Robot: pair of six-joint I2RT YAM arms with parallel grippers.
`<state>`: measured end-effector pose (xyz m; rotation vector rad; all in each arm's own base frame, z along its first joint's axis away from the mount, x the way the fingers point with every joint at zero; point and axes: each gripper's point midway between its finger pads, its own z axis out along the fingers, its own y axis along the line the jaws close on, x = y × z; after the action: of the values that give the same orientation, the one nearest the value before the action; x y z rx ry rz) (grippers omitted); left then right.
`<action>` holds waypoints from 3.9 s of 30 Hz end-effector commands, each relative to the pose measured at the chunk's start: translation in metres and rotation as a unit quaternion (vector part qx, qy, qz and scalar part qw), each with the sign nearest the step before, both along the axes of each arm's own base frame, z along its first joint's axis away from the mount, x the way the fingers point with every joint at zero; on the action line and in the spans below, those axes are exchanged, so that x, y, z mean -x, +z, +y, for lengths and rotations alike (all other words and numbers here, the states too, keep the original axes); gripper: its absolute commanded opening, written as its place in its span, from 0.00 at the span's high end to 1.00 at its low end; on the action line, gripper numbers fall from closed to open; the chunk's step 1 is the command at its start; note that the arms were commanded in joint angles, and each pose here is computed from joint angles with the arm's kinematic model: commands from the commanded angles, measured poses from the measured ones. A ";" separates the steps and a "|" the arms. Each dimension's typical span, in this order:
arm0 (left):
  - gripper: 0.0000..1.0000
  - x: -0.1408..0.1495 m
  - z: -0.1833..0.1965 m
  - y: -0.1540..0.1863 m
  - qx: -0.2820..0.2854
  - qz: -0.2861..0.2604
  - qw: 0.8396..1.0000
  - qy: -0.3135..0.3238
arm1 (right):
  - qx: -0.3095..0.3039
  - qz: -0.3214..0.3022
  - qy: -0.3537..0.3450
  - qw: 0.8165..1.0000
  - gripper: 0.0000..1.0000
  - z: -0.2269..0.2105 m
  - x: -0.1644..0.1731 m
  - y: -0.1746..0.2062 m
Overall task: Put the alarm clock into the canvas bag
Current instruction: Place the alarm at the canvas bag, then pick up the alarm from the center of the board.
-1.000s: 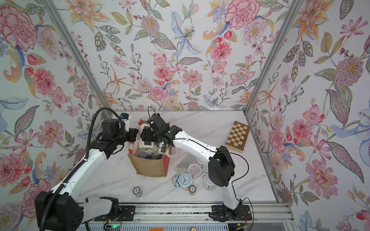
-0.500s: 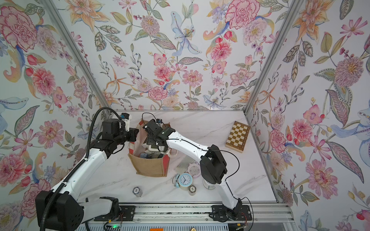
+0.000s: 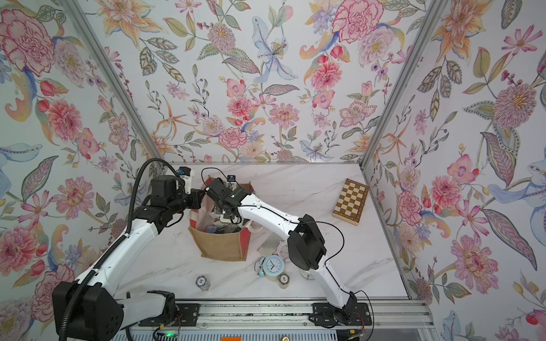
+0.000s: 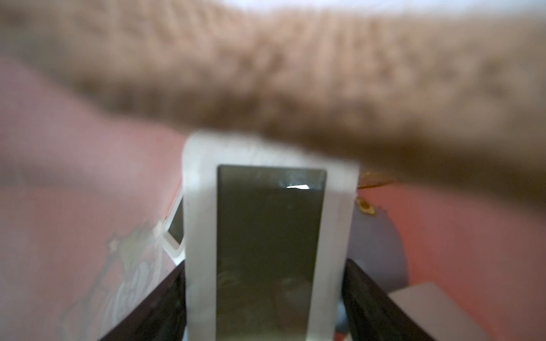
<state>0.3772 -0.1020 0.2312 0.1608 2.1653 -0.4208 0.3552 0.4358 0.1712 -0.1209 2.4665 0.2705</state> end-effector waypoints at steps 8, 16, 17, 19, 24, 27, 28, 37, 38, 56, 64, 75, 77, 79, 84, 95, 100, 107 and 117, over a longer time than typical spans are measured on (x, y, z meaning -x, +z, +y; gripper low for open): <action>0.86 0.000 -0.002 0.008 -0.005 -0.011 1.000 -0.003 | 0.024 -0.143 0.010 0.989 0.04 -0.009 -0.004 0.111; 0.86 0.000 -0.001 0.007 -0.005 -0.009 1.000 -0.002 | 0.033 -0.195 0.024 0.980 0.05 -0.019 -0.006 0.153; 0.86 0.001 -0.003 0.007 -0.004 -0.008 1.000 -0.006 | 0.037 -0.198 0.026 0.979 0.06 -0.022 -0.007 0.156; 0.86 0.001 -0.002 0.008 -0.004 -0.009 1.000 -0.005 | 0.046 -0.203 0.026 0.978 0.05 -0.029 -0.011 0.161; 0.86 0.001 -0.002 0.007 -0.005 -0.009 1.000 -0.005 | 0.075 -0.204 0.027 0.976 0.05 -0.054 -0.024 0.162; 0.86 0.001 -0.002 0.007 -0.005 -0.008 1.000 -0.006 | 0.108 -0.203 0.023 0.973 0.02 -0.075 -0.032 0.158; 0.86 0.001 -0.002 0.006 -0.005 -0.007 1.000 -0.006 | 0.119 -0.201 0.025 0.972 0.01 -0.081 -0.034 0.156; 0.86 0.000 -0.003 0.006 -0.005 -0.008 1.000 -0.006 | 0.146 -0.144 0.019 0.979 0.01 -0.149 -0.041 0.128; 0.87 0.000 -0.003 0.005 -0.005 -0.007 1.000 -0.006 | 0.147 -0.139 0.012 0.979 0.01 -0.160 -0.042 0.126; 0.87 -0.001 -0.003 0.002 -0.004 -0.004 1.000 -0.008 | 0.078 -0.017 0.024 0.997 0.01 -0.283 0.009 0.037; 0.87 -0.002 -0.002 0.005 -0.005 -0.007 1.000 -0.004 | 0.066 0.066 0.068 0.993 0.03 -0.286 0.042 -0.012; 0.87 -0.001 -0.002 0.003 -0.002 -0.006 1.000 -0.001 | 0.072 0.169 0.119 0.976 0.06 -0.278 0.068 -0.070; 0.87 -0.001 -0.002 0.004 -0.002 -0.006 1.000 0.000 | 0.073 0.180 0.121 0.973 0.06 -0.278 0.069 -0.077; 0.87 -0.001 -0.001 0.003 -0.002 -0.006 1.000 0.000 | 0.083 0.186 0.118 0.972 0.05 -0.281 0.070 -0.083; 0.87 -0.001 -0.002 0.001 -0.001 -0.004 1.000 -0.001 | 0.116 0.197 0.104 0.968 0.04 -0.293 0.069 -0.095; 0.87 0.000 -0.002 0.001 0.000 -0.004 1.000 -0.001 | 0.139 0.215 0.104 0.961 0.01 -0.298 0.069 -0.109; 0.87 -0.001 -0.002 0.000 0.000 -0.003 1.000 -0.001 | 0.141 0.227 0.108 0.958 0.04 -0.297 0.070 -0.117; 0.87 -0.001 -0.002 0.001 0.000 -0.005 1.000 -0.002 | 0.144 0.232 0.108 0.956 0.08 -0.297 0.070 -0.121; 0.87 -0.002 -0.003 0.004 -0.001 -0.008 1.000 -0.004 | 0.147 0.236 0.108 0.954 0.17 -0.298 0.070 -0.125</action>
<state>0.3773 -0.1019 0.2312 0.1598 2.1650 -0.4208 0.2904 0.1444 0.0552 -0.4935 2.9248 0.0564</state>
